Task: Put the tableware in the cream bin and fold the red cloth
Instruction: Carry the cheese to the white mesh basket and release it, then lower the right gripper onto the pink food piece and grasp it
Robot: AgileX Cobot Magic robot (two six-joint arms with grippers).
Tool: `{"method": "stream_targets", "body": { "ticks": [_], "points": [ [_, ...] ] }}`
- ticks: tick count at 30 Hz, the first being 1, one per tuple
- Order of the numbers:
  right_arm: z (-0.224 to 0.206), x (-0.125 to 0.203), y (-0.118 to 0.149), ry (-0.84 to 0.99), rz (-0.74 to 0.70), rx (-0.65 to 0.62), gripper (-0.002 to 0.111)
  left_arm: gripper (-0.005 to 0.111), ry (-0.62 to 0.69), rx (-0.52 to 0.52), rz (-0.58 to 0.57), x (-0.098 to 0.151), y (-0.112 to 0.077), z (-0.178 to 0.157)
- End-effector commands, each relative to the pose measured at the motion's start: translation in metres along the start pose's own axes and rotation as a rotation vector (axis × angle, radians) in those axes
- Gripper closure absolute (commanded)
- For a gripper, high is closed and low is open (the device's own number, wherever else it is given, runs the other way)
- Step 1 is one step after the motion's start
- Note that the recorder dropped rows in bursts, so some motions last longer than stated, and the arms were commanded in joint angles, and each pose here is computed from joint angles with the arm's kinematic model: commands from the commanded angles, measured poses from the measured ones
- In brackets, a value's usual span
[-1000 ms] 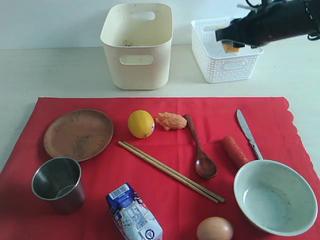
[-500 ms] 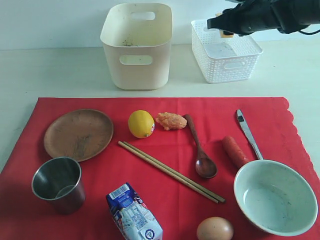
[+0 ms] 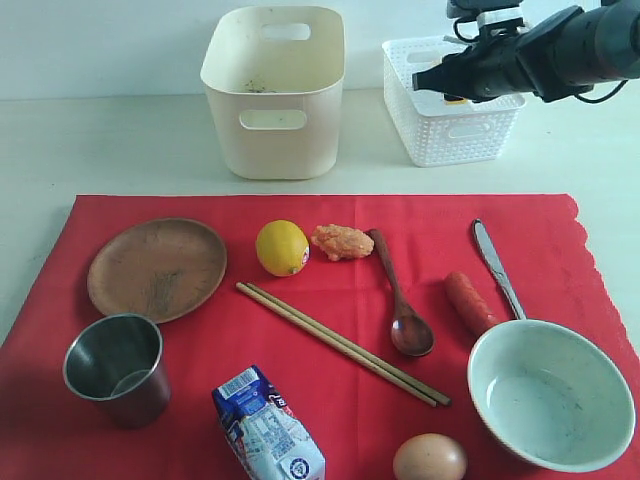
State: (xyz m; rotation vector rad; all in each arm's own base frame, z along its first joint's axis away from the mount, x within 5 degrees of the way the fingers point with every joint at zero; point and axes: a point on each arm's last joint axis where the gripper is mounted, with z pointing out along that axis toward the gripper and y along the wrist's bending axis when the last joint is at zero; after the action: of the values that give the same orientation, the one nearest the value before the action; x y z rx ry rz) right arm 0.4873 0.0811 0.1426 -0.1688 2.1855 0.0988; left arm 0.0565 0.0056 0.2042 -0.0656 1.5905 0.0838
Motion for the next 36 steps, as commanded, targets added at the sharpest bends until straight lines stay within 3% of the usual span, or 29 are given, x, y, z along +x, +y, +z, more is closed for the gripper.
{"method": "stream_targets", "body": {
  "ticks": [1,6,9,18,22,29,36],
  "points": [
    [0.002,-0.002,0.0,-0.019,0.012,0.021,0.06,0.104,-0.007,-0.002,0.004,0.0,0.0,0.0],
    [0.002,-0.002,0.001,-0.011,0.015,0.009,0.041,0.104,-0.007,-0.002,0.004,0.0,0.0,0.0],
    [0.002,-0.001,0.002,-0.004,0.015,-0.003,0.035,0.104,-0.007,-0.002,0.004,0.0,0.0,0.0],
    [-0.024,-0.022,0.015,0.011,0.009,-0.156,0.038,0.104,-0.007,-0.002,0.004,0.0,0.0,0.0],
    [-0.052,-0.048,0.019,-0.037,-0.021,-0.204,0.045,0.104,-0.007,-0.002,0.004,0.0,0.0,0.0],
    [-0.106,-0.08,0.028,-0.062,-0.171,-0.294,0.072,0.104,-0.007,-0.002,0.004,0.0,0.0,0.0],
    [-0.144,-0.082,0.035,0.095,-0.136,-0.381,0.091,0.104,-0.007,-0.002,0.004,0.0,0.0,0.0]
  ]
}}
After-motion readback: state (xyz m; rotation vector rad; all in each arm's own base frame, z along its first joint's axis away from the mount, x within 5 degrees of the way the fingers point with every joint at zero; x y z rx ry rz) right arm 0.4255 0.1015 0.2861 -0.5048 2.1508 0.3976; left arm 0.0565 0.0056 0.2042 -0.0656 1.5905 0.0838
